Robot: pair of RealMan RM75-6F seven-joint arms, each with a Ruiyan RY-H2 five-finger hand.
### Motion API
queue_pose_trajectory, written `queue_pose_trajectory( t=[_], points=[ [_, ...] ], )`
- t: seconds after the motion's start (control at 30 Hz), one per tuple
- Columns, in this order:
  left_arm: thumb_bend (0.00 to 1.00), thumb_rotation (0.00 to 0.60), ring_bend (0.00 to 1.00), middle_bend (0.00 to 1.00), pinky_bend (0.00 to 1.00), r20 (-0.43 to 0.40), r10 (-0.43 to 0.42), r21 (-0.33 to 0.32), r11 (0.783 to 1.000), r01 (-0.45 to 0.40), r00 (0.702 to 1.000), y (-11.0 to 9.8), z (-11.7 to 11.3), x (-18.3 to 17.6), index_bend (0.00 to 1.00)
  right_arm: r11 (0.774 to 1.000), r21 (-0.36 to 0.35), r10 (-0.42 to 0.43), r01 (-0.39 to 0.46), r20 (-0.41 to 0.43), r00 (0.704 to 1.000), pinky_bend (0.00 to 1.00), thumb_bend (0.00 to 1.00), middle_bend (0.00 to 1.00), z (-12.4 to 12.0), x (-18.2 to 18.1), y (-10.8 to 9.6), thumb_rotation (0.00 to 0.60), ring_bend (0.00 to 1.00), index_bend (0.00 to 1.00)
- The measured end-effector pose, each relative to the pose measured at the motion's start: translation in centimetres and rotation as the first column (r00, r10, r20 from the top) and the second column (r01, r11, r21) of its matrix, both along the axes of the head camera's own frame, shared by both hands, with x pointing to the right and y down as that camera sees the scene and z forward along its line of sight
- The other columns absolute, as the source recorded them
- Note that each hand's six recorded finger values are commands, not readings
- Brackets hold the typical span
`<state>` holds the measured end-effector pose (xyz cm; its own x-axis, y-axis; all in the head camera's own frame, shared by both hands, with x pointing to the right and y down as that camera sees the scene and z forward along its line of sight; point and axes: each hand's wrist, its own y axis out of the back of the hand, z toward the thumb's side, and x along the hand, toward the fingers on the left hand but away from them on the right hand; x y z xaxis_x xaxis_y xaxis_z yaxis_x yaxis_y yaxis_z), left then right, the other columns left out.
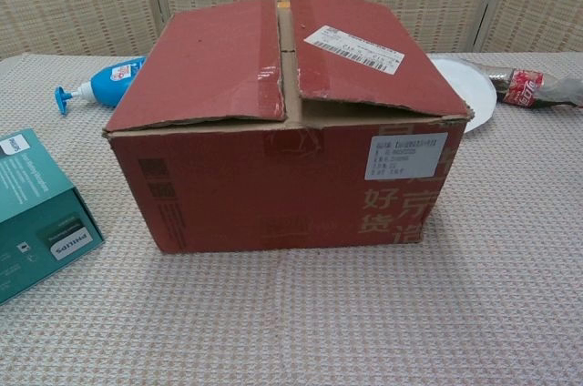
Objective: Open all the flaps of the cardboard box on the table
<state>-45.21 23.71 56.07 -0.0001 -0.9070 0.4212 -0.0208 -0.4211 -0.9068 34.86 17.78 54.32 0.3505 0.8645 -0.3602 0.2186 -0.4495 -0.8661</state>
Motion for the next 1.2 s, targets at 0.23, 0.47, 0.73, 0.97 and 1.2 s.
queue_pose_trajectory(
  t=[0.23, 0.47, 0.73, 0.97, 1.2],
  points=[
    [0.36, 0.6, 0.19, 0.17, 0.0, 0.019, 0.002, -0.002, 1.0, -0.002, 1.0, 0.1, -0.2, -0.2, 0.17, 0.987, -0.062, -0.137, 0.148, 0.15, 0.979, 0.04, 0.27, 0.07, 1.4, -7.2, -1.1, 0.6, 0.12, 0.07],
    [0.36, 0.6, 0.19, 0.17, 0.0, 0.031, -0.013, -0.004, 1.0, 0.013, 0.999, 0.4, -0.5, -0.7, 0.17, 0.971, -0.075, -0.199, 0.226, 0.272, 0.942, 0.04, 0.27, 0.07, 2.6, -13.3, -2.0, 0.6, 0.12, 0.07],
    [0.36, 0.6, 0.19, 0.17, 0.0, 0.041, -0.025, -0.004, 1.0, 0.026, 0.999, 0.6, -0.8, -1.2, 0.17, 0.962, -0.086, -0.219, 0.26, 0.328, 0.919, 0.04, 0.27, 0.06, 4.3, -17.8, -3.5, 0.6, 0.11, 0.07],
    [0.36, 0.6, 0.19, 0.17, 0.0, 0.044, -0.032, -0.009, 0.999, 0.032, 0.999, 0.6, -0.8, -1.4, 0.17, 0.954, -0.106, -0.229, 0.28, 0.342, 0.911, 0.04, 0.28, 0.06, 5.8, -20.4, -4.4, 0.6, 0.11, 0.07],
    [0.36, 0.6, 0.19, 0.17, 0.0, 0.039, -0.034, -0.01, 0.999, 0.035, 0.999, 0.6, -0.7, -1.4, 0.17, 0.95, -0.104, -0.243, 0.294, 0.344, 0.907, 0.04, 0.28, 0.06, 6.9, -22.3, -4.8, 0.6, 0.11, 0.07]
  ],
)
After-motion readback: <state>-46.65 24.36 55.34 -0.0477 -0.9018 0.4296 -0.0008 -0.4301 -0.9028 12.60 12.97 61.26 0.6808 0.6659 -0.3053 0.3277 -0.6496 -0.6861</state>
